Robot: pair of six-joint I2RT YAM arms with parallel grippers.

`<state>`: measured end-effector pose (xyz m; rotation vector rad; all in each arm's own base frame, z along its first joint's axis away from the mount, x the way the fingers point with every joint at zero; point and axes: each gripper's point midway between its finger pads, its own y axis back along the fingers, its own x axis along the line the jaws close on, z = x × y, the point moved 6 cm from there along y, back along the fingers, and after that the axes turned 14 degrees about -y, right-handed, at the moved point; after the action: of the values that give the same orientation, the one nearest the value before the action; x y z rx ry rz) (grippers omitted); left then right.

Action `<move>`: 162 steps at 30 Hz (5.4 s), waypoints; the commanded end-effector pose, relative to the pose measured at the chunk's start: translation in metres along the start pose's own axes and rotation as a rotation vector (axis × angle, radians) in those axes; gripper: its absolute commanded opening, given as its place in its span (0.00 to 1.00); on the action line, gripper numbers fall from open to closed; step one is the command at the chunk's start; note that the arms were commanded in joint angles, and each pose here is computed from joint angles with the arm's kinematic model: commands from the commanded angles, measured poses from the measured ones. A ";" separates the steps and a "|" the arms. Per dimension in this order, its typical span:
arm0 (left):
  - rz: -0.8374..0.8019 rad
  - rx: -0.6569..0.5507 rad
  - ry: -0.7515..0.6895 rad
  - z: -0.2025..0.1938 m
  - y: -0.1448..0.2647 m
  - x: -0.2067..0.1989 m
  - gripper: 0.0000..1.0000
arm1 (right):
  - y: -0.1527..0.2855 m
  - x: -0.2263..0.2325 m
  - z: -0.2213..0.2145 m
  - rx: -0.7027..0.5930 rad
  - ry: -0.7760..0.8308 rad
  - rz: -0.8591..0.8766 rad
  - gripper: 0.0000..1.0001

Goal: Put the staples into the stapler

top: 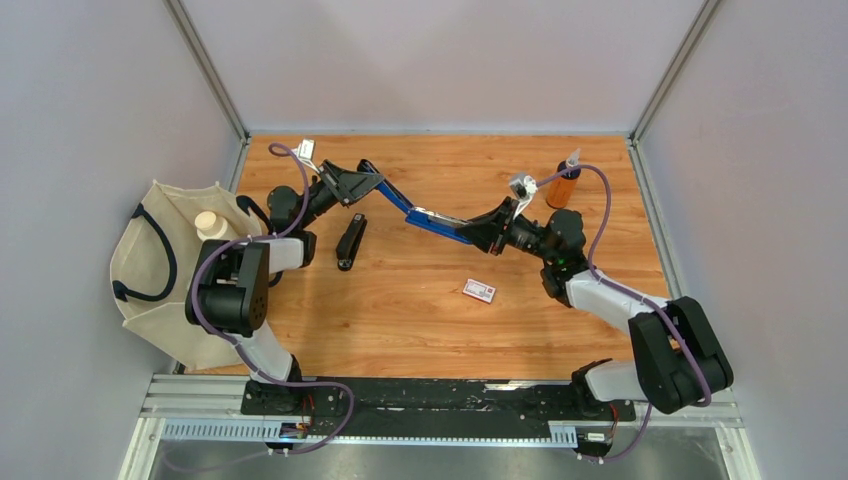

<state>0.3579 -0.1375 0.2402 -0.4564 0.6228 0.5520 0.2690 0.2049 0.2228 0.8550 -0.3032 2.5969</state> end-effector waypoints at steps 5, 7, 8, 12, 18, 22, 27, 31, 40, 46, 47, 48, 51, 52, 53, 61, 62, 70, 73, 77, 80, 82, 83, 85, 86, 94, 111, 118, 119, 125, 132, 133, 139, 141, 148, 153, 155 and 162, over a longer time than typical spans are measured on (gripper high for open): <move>0.143 -0.304 -0.059 0.048 0.011 0.020 0.00 | -0.001 0.030 0.021 -0.057 0.118 0.111 0.04; 0.130 -0.309 -0.064 0.051 0.010 0.015 0.00 | -0.002 0.032 0.019 -0.020 0.129 0.130 0.11; 0.124 -0.307 -0.067 0.052 0.010 0.014 0.00 | -0.002 0.034 0.020 -0.006 0.146 0.143 0.18; 0.096 -0.280 -0.083 0.052 0.007 0.011 0.00 | -0.001 0.039 0.017 0.079 0.179 0.187 0.33; 0.071 -0.255 -0.106 0.053 0.004 0.010 0.00 | 0.000 0.043 0.014 0.151 0.207 0.226 0.48; 0.041 -0.223 -0.123 0.050 0.001 0.004 0.00 | -0.003 0.040 0.012 0.167 0.213 0.229 0.50; -0.043 -0.135 -0.147 0.032 -0.011 -0.011 0.00 | -0.012 0.036 0.008 0.218 0.242 0.239 0.53; -0.123 -0.072 -0.147 0.015 -0.027 -0.029 0.00 | -0.022 0.037 0.004 0.273 0.265 0.237 0.60; -0.256 0.013 -0.119 -0.009 -0.048 -0.065 0.00 | -0.038 0.026 -0.002 0.320 0.169 0.228 0.76; -0.296 0.029 -0.109 -0.017 -0.052 -0.081 0.00 | -0.047 0.018 -0.008 0.322 0.106 0.215 0.79; -0.299 0.029 -0.109 -0.017 -0.052 -0.083 0.00 | -0.048 0.017 -0.010 0.326 0.103 0.214 0.79; -0.304 0.029 -0.108 -0.017 -0.052 -0.085 0.00 | -0.048 0.016 -0.010 0.326 0.100 0.210 0.79; -0.310 0.034 -0.097 -0.019 -0.053 -0.088 0.00 | -0.051 0.013 -0.012 0.332 0.085 0.209 0.79; -0.313 0.035 -0.095 -0.020 -0.053 -0.090 0.00 | -0.052 0.013 -0.012 0.332 0.083 0.210 0.79; -0.316 0.036 -0.094 -0.021 -0.054 -0.091 0.00 | -0.053 0.013 -0.012 0.331 0.078 0.212 0.79; -0.325 0.051 -0.072 -0.027 -0.056 -0.094 0.00 | -0.061 0.007 -0.018 0.353 0.033 0.235 0.73; -0.326 0.050 -0.071 -0.027 -0.056 -0.095 0.00 | -0.062 0.007 -0.019 0.356 0.029 0.242 0.72; -0.321 0.053 -0.059 -0.028 -0.056 -0.093 0.00 | -0.060 0.011 -0.022 0.363 0.013 0.302 0.45; -0.321 0.053 -0.058 -0.028 -0.056 -0.093 0.00 | -0.061 0.012 -0.022 0.362 0.009 0.313 0.36; -0.321 0.050 -0.058 -0.027 -0.056 -0.094 0.00 | -0.061 0.011 -0.024 0.374 -0.005 0.324 0.25; -0.324 0.051 -0.061 -0.027 -0.056 -0.094 0.00 | -0.061 0.012 -0.024 0.376 -0.020 0.331 0.14; -0.325 0.051 -0.060 -0.027 -0.056 -0.095 0.00 | -0.061 0.013 -0.023 0.378 -0.018 0.336 0.06; -0.322 0.049 -0.056 -0.027 -0.057 -0.094 0.00 | -0.061 0.012 -0.023 0.376 -0.020 0.331 0.00; -0.321 0.051 -0.049 -0.027 -0.057 -0.093 0.00 | -0.061 0.012 -0.024 0.377 -0.018 0.329 0.00; -0.318 0.052 -0.043 -0.027 -0.058 -0.091 0.01 | -0.061 0.012 -0.024 0.376 -0.016 0.328 0.00; -0.278 0.055 0.000 -0.025 -0.060 -0.072 0.26 | -0.060 0.014 -0.019 0.372 -0.002 0.311 0.00; -0.191 0.007 0.008 -0.006 -0.046 -0.043 0.75 | -0.064 0.004 -0.012 0.426 0.014 0.180 0.00; -0.125 -0.072 -0.035 0.026 -0.028 -0.025 0.76 | -0.070 -0.015 -0.001 0.425 0.007 -0.019 0.00; -0.108 -0.090 -0.045 0.033 -0.024 -0.021 0.76 | -0.072 -0.020 0.001 0.424 0.005 -0.058 0.00; 0.009 -0.170 -0.081 0.071 0.005 0.005 0.77 | -0.079 -0.047 0.005 0.456 -0.003 -0.255 0.00; 0.141 -0.098 -0.186 0.069 0.021 0.011 0.78 | -0.095 -0.073 -0.001 0.618 0.104 -0.466 0.00; 0.159 -0.085 -0.192 0.068 0.022 0.011 0.78 | -0.099 -0.074 -0.003 0.628 0.108 -0.481 0.00; 0.320 0.013 -0.250 0.069 0.030 0.013 0.79 | -0.116 -0.084 -0.023 0.741 0.150 -0.578 0.00; 0.359 0.029 -0.294 0.072 0.035 0.008 0.79 | -0.119 -0.087 -0.030 0.774 0.153 -0.610 0.00; 0.444 0.097 -0.350 0.070 0.051 -0.010 0.80 | -0.125 -0.110 -0.051 0.810 0.131 -0.713 0.00; 0.478 0.137 -0.379 0.065 0.062 -0.019 0.80 | -0.125 -0.125 -0.060 0.803 0.124 -0.807 0.00; 0.481 0.139 -0.379 0.064 0.064 -0.021 0.81 | -0.126 -0.127 -0.061 0.787 0.126 -0.840 0.00; 0.491 0.154 -0.389 0.062 0.067 -0.022 0.82 | -0.127 -0.136 -0.058 0.701 0.133 -0.980 0.00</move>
<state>0.3301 -0.0634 0.2675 -0.0479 0.4635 1.0090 0.3721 0.2902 0.0879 0.8162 1.0471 1.8295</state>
